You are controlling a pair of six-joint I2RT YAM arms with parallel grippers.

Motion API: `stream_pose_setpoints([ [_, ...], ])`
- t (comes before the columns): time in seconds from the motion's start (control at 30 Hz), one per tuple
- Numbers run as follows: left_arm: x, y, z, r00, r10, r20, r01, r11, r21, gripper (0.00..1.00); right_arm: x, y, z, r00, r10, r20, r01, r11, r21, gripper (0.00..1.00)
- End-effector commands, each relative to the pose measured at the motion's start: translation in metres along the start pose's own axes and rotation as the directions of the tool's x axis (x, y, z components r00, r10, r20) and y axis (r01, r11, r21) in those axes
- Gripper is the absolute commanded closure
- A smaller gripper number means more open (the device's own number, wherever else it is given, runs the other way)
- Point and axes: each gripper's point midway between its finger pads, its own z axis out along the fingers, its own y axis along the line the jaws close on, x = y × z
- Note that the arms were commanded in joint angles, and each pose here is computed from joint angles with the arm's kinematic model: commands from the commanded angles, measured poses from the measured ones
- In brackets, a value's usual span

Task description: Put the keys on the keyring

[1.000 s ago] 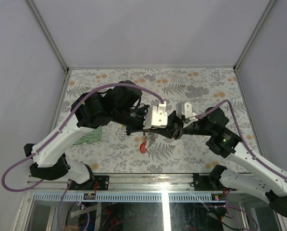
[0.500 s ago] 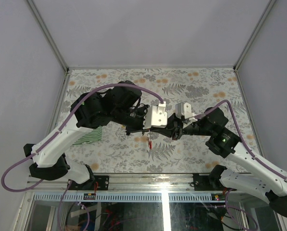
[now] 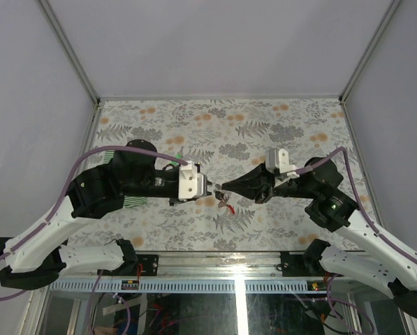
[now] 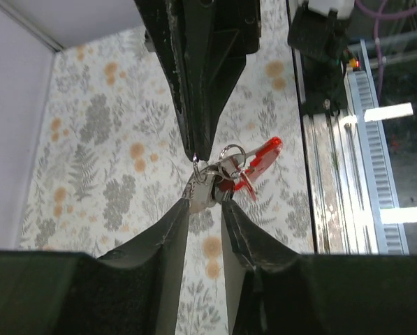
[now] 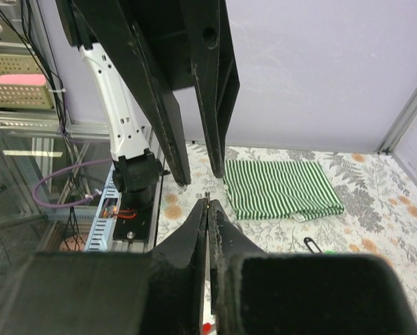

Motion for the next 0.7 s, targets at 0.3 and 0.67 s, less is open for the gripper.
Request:
stream_pose_setpoints([
  [0.3,-0.068,0.018,-0.013,0.876,0.047,0.480,0.049,0.981,-0.186,0.74,-0.077,0.014,-0.012,0.972,-0.117,0.206,0.120,0.993,-0.002,1.00],
  [0.67,-0.054,0.039,-0.004,0.827,-0.070,0.558,0.250,0.934,-0.254,0.64,-0.075,-0.025,-0.025,0.968,-0.123,0.217,0.066,0.965,0.253,1.00],
])
